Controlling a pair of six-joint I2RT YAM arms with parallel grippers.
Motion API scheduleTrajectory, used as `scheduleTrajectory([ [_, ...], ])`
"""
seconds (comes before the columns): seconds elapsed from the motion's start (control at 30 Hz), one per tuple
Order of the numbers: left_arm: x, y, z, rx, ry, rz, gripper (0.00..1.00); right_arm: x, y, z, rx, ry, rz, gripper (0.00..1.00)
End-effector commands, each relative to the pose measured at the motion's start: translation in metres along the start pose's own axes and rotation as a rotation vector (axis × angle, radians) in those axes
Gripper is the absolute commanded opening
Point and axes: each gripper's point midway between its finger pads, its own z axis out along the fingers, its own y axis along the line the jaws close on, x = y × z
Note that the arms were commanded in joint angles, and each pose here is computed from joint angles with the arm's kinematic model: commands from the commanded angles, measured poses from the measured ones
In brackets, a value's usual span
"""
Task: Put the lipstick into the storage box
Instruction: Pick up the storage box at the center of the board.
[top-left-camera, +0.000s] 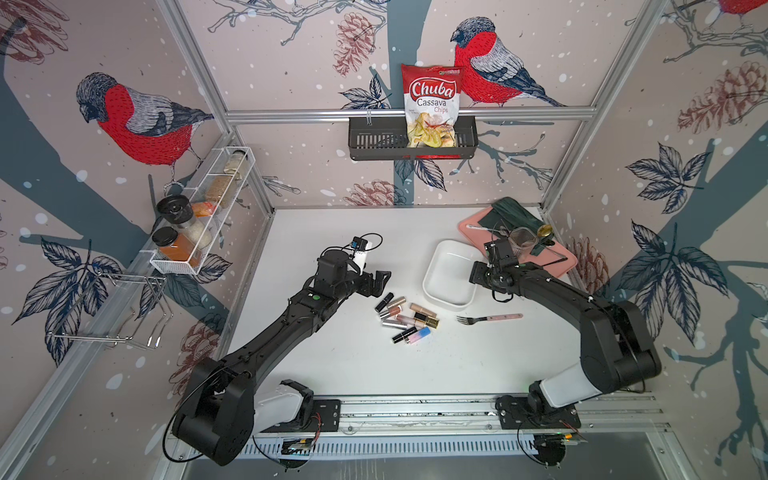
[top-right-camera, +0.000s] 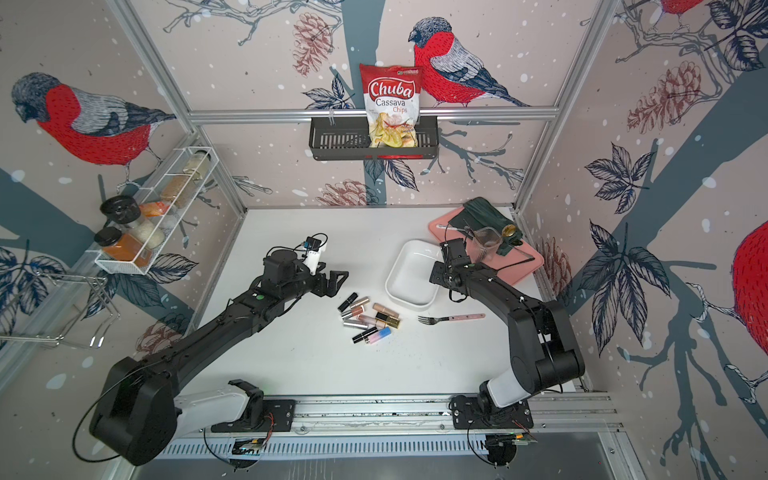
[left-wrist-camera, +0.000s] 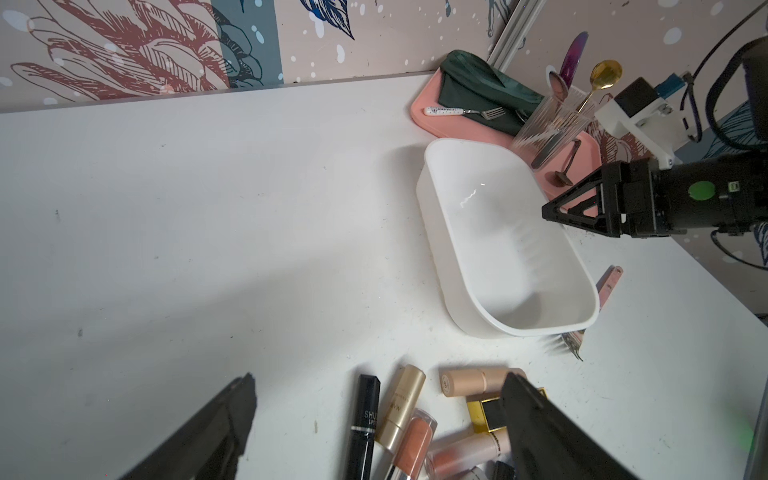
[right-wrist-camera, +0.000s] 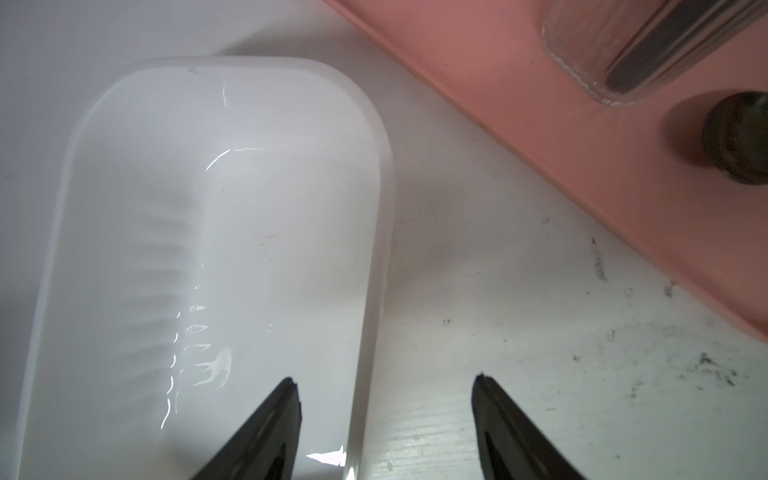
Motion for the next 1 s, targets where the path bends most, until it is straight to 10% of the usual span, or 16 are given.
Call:
scheduleTrajectory([
  [0.0,0.001,0.001,-0.003,-0.035,0.002,0.032,0.96,-0.008,0.005,0.004,-0.031,-0.007,-0.007,0.62],
  [0.97,0.002,-0.001,0.001,-0.028,0.017,0.034,0.96,-0.028,0.004,0.032,0.016,0.010,-0.033,0.13],
])
